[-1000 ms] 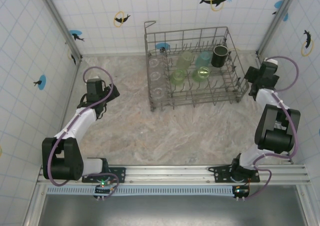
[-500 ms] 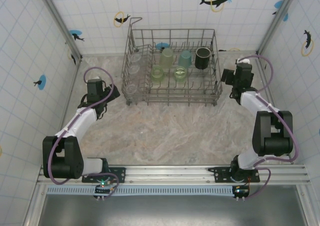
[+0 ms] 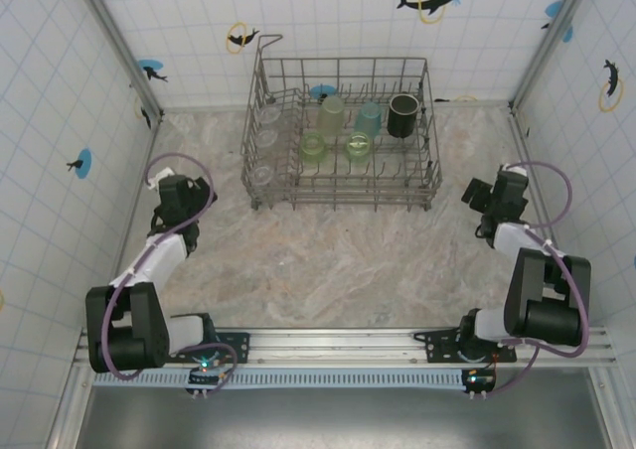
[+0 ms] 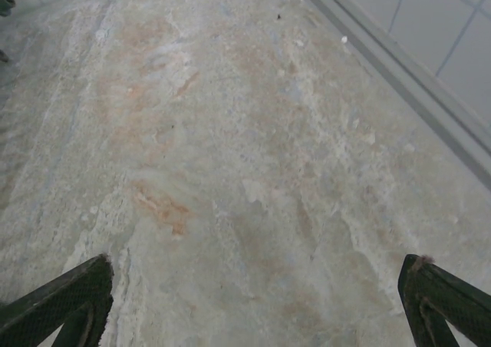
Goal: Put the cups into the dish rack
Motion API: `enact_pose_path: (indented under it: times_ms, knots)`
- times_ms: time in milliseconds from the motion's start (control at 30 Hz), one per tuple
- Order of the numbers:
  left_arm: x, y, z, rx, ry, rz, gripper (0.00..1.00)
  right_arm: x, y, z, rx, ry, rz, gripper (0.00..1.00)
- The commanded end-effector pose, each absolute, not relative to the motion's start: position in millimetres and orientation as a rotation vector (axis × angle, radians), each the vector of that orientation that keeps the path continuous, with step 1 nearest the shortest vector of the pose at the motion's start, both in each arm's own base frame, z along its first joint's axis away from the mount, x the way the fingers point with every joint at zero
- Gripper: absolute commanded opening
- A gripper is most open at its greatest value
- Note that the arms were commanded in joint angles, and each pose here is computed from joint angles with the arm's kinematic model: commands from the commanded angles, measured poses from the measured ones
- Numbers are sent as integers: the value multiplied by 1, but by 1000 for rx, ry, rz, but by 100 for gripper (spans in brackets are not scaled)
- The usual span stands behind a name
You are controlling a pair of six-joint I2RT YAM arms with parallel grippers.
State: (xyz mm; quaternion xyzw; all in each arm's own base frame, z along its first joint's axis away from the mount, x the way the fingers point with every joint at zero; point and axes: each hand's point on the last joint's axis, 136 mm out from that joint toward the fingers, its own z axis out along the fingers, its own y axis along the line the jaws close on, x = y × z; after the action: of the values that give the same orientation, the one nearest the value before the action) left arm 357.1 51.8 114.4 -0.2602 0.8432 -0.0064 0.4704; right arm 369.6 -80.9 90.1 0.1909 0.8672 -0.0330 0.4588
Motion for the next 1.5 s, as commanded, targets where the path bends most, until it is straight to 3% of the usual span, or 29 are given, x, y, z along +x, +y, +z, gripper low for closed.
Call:
enact_pose_path:
  times_ms: [0, 533, 933, 1467]
  knots:
    - [344, 67, 106, -666, 1954, 67, 98, 366, -77, 98, 479, 2020, -20, 99]
    - [271, 89, 76, -544, 1761, 309, 98, 307, -41, 60, 337, 1881, -76, 99]
    - [295, 46, 73, -290, 1785, 124, 98, 294, -9, 65, 102, 1840, -131, 99]
    - [305, 39, 63, -247, 1853, 132, 98, 307, -16, 55, 160, 1895, -108, 99]
